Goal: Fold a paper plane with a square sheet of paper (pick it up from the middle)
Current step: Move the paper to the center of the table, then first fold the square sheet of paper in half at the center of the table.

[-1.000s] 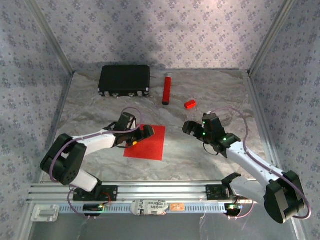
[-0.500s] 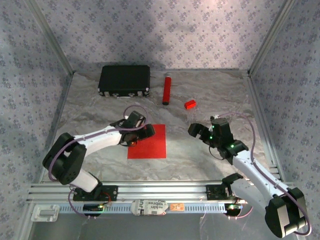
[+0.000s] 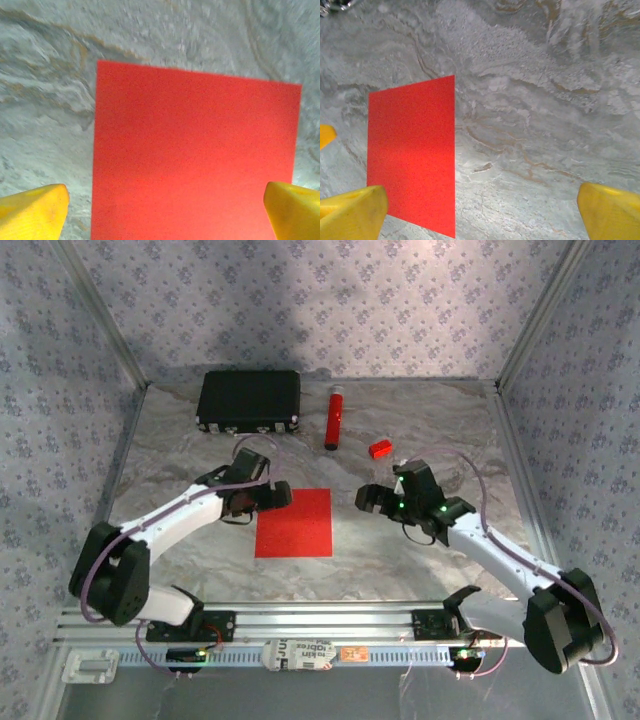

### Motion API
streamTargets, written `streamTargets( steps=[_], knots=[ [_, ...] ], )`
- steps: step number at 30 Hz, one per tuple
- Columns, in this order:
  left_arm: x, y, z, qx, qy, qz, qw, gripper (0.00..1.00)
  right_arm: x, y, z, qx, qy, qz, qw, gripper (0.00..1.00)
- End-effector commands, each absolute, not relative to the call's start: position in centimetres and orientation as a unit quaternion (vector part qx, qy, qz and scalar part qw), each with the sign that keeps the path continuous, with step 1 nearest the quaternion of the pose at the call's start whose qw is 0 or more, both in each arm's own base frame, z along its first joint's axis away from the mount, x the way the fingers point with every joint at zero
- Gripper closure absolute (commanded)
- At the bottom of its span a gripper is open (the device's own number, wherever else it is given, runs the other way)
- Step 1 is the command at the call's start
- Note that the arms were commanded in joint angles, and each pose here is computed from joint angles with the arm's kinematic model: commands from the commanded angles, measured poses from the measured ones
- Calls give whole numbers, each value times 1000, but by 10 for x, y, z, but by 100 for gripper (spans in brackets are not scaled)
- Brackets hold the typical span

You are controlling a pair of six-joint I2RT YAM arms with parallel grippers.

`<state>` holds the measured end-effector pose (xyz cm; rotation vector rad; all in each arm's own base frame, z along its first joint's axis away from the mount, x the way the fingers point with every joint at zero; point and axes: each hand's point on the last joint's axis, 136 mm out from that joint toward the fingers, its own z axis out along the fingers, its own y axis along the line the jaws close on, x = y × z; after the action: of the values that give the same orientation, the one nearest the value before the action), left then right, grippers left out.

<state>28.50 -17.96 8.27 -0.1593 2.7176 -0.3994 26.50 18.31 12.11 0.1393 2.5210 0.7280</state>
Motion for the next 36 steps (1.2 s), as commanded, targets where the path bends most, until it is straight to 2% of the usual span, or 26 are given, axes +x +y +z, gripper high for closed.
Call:
streamTargets(
  steps=[1, 14, 36],
  knots=[
    [268, -196, 73, -38, 979, -144, 138, 1, 266, 184, 117, 44, 940, 236, 241, 1],
    [261, -215, 47, -23, 997, -55, 52, 1, 265, 199, 93, 37, 959, 198, 198, 1],
    [269, -234, 28, 33, 999, -12, 12, 0, 257, 204, 84, 29, 965, 190, 176, 1]
  ],
)
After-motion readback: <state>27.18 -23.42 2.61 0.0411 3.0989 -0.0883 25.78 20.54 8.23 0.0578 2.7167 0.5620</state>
